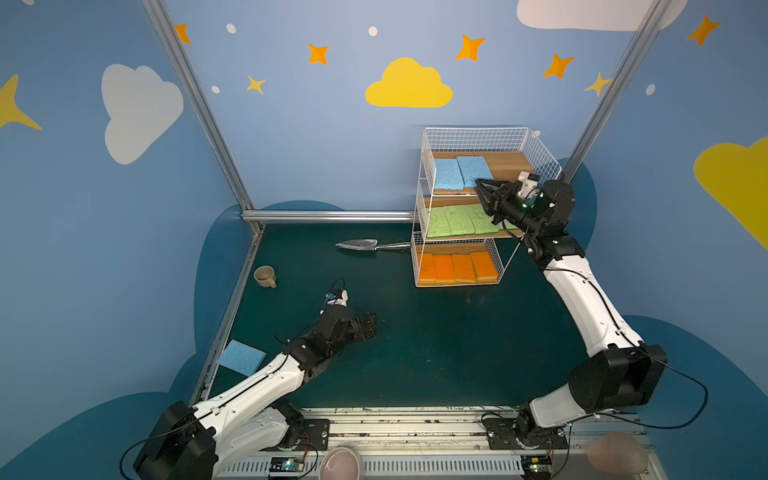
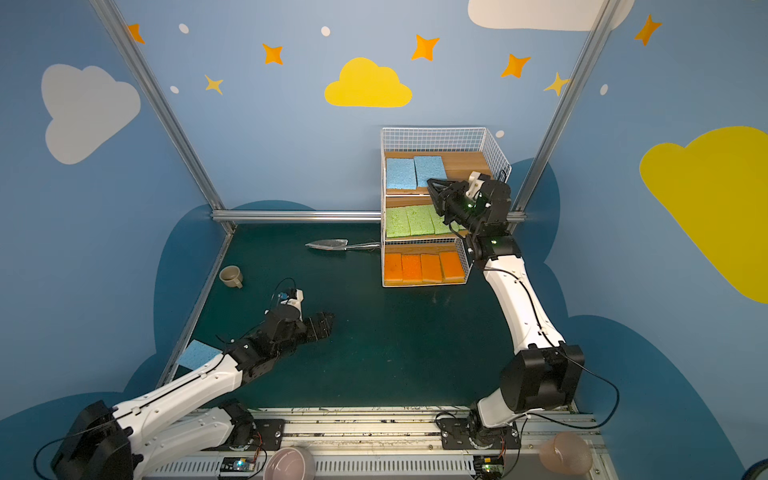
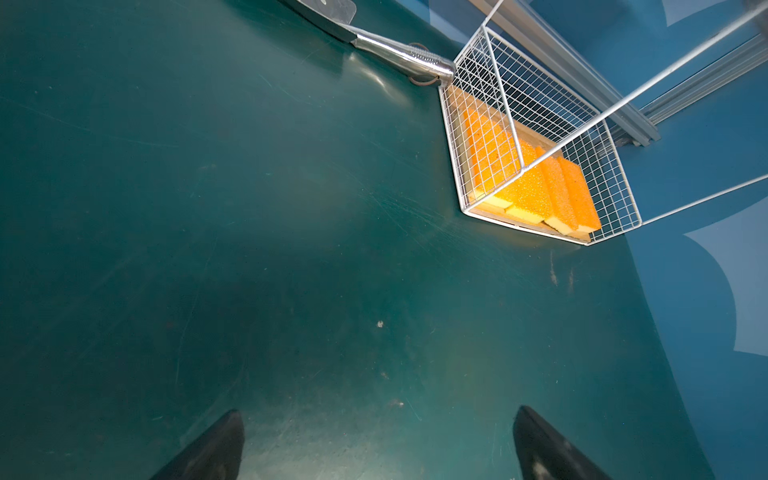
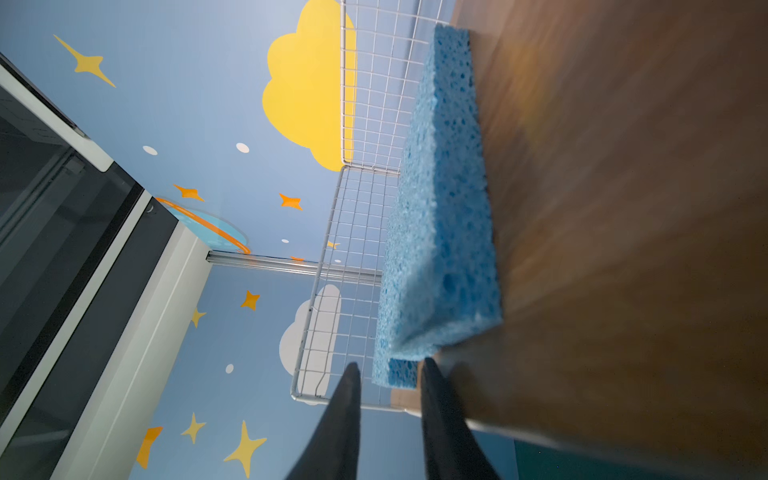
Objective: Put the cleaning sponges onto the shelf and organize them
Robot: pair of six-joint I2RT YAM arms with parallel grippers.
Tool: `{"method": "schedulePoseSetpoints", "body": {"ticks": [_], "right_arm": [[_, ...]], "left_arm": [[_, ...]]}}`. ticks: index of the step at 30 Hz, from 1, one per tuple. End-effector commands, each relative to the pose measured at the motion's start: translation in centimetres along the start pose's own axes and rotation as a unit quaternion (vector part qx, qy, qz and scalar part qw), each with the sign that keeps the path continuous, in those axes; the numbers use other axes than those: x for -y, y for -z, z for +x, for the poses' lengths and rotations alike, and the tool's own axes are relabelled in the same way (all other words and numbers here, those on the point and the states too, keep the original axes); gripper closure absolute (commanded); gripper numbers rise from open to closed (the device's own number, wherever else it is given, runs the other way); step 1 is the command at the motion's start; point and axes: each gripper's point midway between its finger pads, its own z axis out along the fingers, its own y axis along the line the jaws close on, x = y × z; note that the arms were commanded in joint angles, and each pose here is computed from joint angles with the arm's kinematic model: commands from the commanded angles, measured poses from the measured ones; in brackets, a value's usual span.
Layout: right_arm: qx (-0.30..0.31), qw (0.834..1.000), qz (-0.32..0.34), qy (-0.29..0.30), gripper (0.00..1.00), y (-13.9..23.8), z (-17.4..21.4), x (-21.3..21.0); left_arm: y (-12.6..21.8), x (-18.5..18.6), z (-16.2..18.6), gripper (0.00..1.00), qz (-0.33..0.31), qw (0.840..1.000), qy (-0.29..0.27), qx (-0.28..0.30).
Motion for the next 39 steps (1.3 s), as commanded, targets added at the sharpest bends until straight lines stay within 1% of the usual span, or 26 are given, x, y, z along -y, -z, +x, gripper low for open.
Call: {"method": "schedulePoseSetpoints", "body": {"ticks": [1,7,10,11,13,15,17,19,21,24,25,26,28,31,35,39], "right_arm": [[-0.002,1.0,-0.006,0.01,0.71,0.6,0.1,-0.8],[0.001,0.999,-0.01,0.036,0.67,1.8,0.0,-1.5],[-0.006,0.998,-0.019,0.065,0.62,2.6,0.6,-2.4],[-0.012,0.997,-0.023,0.079,0.61,2.9,1.0,-2.8],[-0.031,0.994,-0.027,0.101,0.62,3.3,2.0,-3.1],[-0.052,0.992,-0.024,0.114,0.63,3.8,3.0,-2.9],[-0.071,0.989,-0.02,0.125,0.62,4.3,4.1,-2.2],[-0.084,0.987,-0.016,0.133,0.62,4.8,5.2,-1.2],[-0.095,0.986,-0.009,0.14,0.62,5.2,6.4,0.1],[-0.12,0.983,0.003,0.142,0.61,5.5,8.6,2.7],[-0.13,0.982,0.007,0.137,0.62,5.6,9.3,3.9],[-0.138,0.982,0.011,0.132,0.62,5.8,9.9,5.1],[-0.146,0.981,0.021,0.127,0.63,6.1,10.9,7.4],[-0.158,0.977,0.049,0.135,0.63,6.5,12.2,10.9],[-0.177,0.972,0.077,0.134,0.62,7.0,13.8,15.2],[-0.21,0.964,0.105,0.128,0.58,7.4,15.2,18.8]], "left_arm": [[0.2,-0.4,-0.1,0.0,-0.006,1.0,-0.001,0.006],[0.9,-0.8,-1.0,0.0,-0.015,1.0,-0.004,0.014],[1.7,-2.0,-2.2,0.0,-0.027,0.999,0.024,0.018],[2.2,-2.7,-2.7,0.0,-0.038,0.998,0.039,0.021],[3.4,-4.9,-3.5,0.0,-0.084,0.993,0.072,0.03],[4.8,-6.7,-4.3,0.0,-0.123,0.987,0.093,0.04],[6.5,-8.7,-4.9,0.0,-0.171,0.977,0.114,0.053],[7.8,-10.4,-5.3,0.0,-0.203,0.968,0.131,0.063],[9.0,-12.4,-5.3,0.0,-0.237,0.954,0.17,0.069],[10.3,-15.4,-5.0,0.0,-0.288,0.925,0.234,0.077],[10.8,-16.4,-4.8,0.0,-0.31,0.913,0.254,0.079],[11.2,-17.4,-4.6,0.0,-0.336,0.9,0.269,0.077],[11.8,-18.9,-4.4,0.0,-0.37,0.882,0.284,0.067],[11.7,-20.8,-4.4,0.0,-0.401,0.866,0.294,0.055],[12.1,-23.8,-4.5,0.0,-0.43,0.842,0.321,0.052],[12.4,-25.4,-4.4,0.0,-0.426,0.833,0.348,0.057]]}}
